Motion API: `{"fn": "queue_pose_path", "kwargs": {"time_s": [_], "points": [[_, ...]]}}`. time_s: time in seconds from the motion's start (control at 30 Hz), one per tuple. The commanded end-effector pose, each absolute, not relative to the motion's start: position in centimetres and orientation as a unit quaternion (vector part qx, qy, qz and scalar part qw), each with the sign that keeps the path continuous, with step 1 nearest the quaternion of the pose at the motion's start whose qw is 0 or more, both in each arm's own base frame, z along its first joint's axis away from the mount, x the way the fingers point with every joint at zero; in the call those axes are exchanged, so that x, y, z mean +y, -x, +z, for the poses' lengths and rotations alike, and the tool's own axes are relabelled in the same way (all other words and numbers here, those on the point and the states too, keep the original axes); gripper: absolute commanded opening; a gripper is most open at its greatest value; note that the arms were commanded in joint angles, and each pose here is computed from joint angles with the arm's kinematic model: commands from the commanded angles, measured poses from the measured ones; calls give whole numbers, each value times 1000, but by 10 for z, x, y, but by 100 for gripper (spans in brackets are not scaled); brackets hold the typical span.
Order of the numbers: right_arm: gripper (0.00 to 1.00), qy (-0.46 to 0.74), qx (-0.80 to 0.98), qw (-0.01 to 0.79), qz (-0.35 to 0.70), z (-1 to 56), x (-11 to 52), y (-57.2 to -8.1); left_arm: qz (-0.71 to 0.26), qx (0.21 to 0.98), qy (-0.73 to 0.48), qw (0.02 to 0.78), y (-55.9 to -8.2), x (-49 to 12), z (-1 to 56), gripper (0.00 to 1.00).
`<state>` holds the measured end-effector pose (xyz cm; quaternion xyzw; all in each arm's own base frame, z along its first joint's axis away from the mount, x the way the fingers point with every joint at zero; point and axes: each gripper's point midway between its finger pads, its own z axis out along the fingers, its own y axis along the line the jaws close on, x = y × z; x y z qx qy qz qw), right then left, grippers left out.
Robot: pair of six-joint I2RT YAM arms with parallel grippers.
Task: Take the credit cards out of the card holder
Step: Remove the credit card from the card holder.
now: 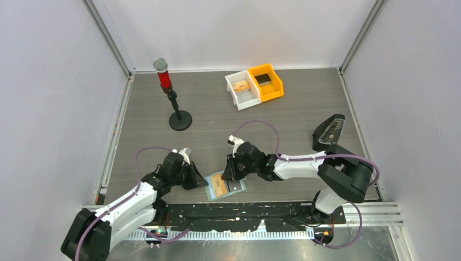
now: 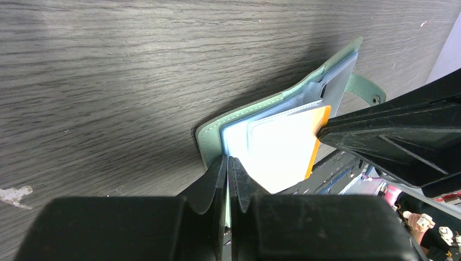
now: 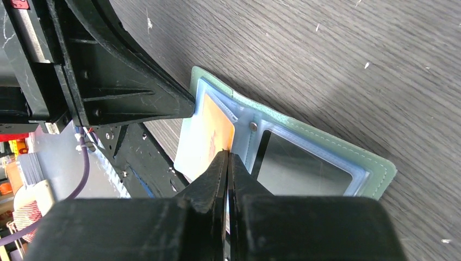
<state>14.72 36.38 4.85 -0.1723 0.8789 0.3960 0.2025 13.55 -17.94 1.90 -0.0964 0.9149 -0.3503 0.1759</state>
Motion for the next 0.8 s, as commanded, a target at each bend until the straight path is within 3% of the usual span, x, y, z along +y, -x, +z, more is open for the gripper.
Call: {"fn": "queue_pose_path", "kwargs": {"time_s": [0.0,0.77], "points": [[5,171,872,218,405,63,361,-152,-326,923,90,184,-136,-172,10,7],[5,138,852,190,468,80,364,-152,-321,927,77,181,-137,-172,12,8]]}}
